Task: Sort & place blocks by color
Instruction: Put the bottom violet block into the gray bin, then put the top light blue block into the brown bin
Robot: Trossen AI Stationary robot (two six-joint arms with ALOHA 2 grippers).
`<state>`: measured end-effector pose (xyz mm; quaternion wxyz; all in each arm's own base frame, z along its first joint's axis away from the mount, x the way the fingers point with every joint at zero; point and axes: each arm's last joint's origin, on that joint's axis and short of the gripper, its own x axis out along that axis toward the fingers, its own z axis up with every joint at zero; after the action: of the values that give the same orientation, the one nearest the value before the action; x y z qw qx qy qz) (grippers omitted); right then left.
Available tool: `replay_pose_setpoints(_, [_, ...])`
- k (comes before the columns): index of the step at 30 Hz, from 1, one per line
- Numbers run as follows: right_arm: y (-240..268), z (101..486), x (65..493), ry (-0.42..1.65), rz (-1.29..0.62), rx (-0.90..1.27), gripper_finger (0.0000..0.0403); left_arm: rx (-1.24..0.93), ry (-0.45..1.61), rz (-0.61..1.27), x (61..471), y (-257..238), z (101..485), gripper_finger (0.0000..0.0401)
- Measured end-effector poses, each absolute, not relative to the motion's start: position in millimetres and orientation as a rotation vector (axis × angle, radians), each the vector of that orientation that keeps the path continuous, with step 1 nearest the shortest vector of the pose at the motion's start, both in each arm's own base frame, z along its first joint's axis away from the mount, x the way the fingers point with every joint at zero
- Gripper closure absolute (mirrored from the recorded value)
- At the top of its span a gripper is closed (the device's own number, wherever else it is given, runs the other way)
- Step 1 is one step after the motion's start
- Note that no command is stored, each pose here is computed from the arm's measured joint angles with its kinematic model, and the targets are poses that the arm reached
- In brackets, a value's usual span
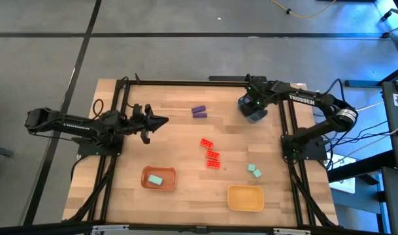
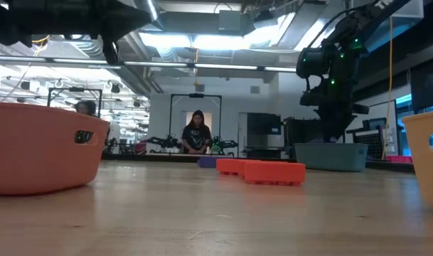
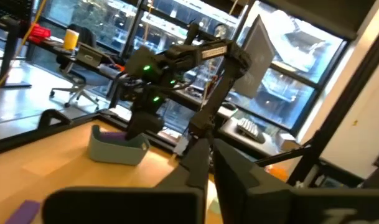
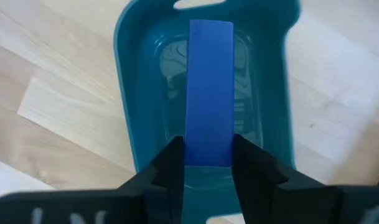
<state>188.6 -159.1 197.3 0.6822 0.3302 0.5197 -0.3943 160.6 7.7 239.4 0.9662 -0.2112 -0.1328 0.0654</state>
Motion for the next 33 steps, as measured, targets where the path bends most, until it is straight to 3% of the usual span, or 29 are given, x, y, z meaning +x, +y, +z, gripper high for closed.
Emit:
replay_pose_setpoints(9, [-175.5,166.6,191.8,1.263,-0.879,0.801,0.0298,-0.431,-0.27,0.127,160.6,5.8,239.8,0.0401])
replay_pose_setpoints(17, [-180.7,161.8,194.5,1.242,-0.891,0.793,0.0298,-0.433,-0.271,0.127,160.7,5.8,240.0,0.0401])
replay_pose_setpoints(26, [-181.0,161.7,193.6,1.251,-0.913,0.773,0.0161,-0.433,-0.272,0.128,160.7,5.9,240.1,0.0401])
replay_pose_setpoints(33, [-180.4,173.8,191.0,1.25,-0.892,0.733,0.0107,-0.434,-0.272,0.128,160.7,5.9,240.2,0.0401])
